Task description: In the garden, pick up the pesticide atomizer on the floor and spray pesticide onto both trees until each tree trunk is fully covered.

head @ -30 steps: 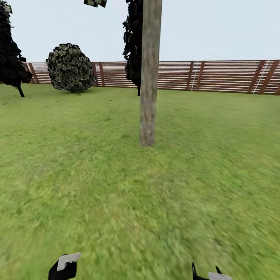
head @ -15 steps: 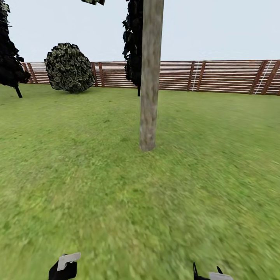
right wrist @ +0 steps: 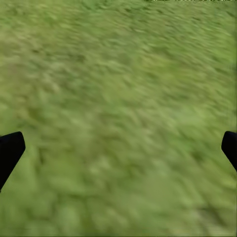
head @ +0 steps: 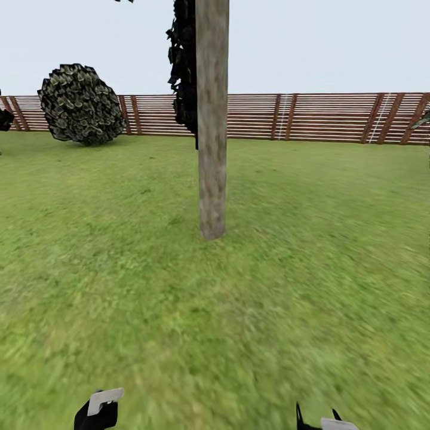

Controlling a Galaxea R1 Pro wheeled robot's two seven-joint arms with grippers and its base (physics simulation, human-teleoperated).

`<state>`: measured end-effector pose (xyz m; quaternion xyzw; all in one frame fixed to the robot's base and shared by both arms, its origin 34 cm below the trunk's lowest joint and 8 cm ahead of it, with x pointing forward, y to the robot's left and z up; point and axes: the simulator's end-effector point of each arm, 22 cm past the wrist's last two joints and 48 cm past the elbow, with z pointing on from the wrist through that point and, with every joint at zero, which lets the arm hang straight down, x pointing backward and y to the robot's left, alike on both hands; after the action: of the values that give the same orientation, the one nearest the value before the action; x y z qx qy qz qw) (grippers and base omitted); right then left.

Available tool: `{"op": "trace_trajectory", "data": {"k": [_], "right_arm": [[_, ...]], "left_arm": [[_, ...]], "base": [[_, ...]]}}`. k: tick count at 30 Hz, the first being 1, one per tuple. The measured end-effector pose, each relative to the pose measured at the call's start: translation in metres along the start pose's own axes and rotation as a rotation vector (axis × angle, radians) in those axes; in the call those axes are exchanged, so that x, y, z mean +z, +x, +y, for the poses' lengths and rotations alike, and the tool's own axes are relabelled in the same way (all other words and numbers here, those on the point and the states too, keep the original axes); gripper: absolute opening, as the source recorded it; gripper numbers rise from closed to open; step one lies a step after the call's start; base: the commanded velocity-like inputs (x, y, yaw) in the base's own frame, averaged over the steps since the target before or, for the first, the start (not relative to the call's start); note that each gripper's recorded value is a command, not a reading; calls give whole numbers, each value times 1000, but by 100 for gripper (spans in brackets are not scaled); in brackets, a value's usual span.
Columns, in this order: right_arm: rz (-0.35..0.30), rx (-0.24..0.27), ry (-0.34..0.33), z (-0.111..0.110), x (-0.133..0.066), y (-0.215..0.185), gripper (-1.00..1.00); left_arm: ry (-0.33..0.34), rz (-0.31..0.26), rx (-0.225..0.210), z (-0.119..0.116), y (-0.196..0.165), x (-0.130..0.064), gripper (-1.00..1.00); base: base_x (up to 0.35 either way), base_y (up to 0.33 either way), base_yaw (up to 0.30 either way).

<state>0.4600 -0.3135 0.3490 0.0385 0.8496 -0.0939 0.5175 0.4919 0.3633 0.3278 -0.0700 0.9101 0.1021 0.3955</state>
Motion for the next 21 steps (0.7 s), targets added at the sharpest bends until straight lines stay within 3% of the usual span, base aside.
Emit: {"op": "trace_trajectory", "data": {"k": [12, 21], "right_arm": [[0, 1, 1, 0, 0, 0, 100], [0, 1, 1, 0, 0, 0, 100]], "left_arm": [[-2, -1, -1, 0, 0, 0, -100], [-2, -2, -1, 0, -1, 0, -100]], "base": [[339, 0, -8], [339, 0, -129]]}}
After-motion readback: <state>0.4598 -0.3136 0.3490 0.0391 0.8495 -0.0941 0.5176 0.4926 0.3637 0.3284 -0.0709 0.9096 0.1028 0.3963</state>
